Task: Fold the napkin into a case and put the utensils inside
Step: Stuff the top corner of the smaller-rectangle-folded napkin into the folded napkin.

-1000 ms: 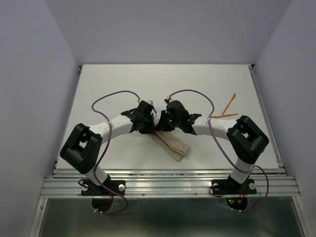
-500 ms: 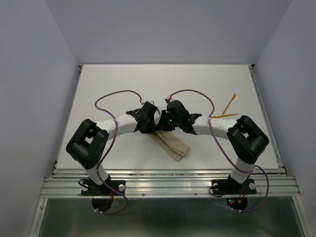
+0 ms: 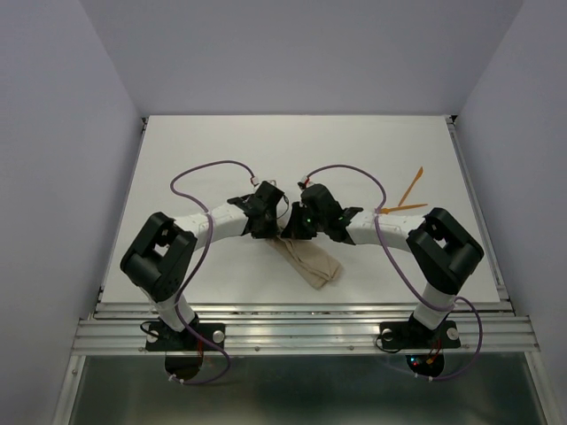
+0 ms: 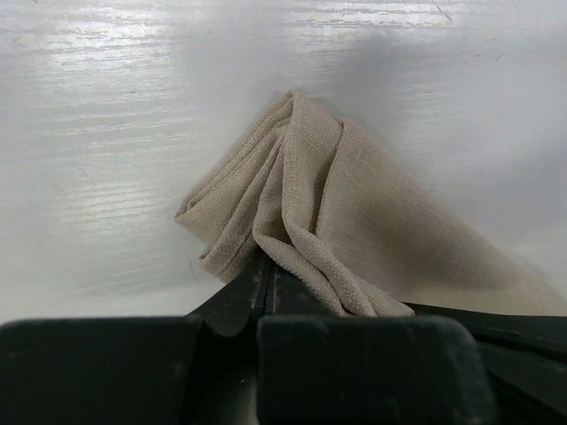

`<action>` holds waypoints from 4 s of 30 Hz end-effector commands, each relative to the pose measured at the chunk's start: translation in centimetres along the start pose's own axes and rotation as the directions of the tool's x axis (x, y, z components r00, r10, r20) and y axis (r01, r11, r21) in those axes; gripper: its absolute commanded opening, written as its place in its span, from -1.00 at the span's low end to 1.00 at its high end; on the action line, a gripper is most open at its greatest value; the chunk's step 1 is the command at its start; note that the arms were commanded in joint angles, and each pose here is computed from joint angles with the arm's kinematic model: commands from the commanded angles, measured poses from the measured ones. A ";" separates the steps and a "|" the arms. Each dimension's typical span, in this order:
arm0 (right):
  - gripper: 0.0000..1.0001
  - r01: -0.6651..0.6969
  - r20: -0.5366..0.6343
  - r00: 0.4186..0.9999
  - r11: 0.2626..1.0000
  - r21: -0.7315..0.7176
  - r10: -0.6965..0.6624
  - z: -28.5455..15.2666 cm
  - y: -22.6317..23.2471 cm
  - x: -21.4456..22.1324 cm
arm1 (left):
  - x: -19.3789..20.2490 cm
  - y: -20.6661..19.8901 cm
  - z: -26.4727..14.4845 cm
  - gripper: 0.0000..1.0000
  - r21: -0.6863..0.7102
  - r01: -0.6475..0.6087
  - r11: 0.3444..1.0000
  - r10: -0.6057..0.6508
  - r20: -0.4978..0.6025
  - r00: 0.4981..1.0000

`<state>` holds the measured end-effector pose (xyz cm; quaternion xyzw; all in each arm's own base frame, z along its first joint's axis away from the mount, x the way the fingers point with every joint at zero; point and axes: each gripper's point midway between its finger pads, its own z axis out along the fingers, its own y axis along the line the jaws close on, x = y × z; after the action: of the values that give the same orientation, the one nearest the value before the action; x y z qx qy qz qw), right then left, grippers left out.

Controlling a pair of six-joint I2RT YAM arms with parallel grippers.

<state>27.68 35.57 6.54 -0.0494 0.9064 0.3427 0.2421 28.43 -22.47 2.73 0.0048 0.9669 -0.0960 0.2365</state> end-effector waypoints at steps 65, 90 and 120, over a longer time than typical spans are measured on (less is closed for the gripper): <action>-0.99 0.016 0.084 0.996 0.999 0.034 -0.019 -2.5 1.2 -3.4 | -0.8 -3.7 -1.9 -0.16 0.077 -0.087 0.993 0.078 0.120 0.990; -0.99 0.084 -0.001 0.996 0.992 0.091 -0.084 -2.2 -1.3 -1.0 | -0.5 -3.2 -1.1 -1.00 0.038 -0.099 0.994 0.096 0.090 0.991; -0.99 0.147 -0.175 0.978 0.966 0.213 -0.111 1.8 -4.8 1.1 | -1.4 -3.9 -3.3 -1.00 0.361 0.068 0.930 -0.082 0.025 0.996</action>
<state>28.14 34.22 3.14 -0.1072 0.9399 0.2544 0.2008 27.70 -24.50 4.29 -0.0053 0.9450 -0.2375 0.2247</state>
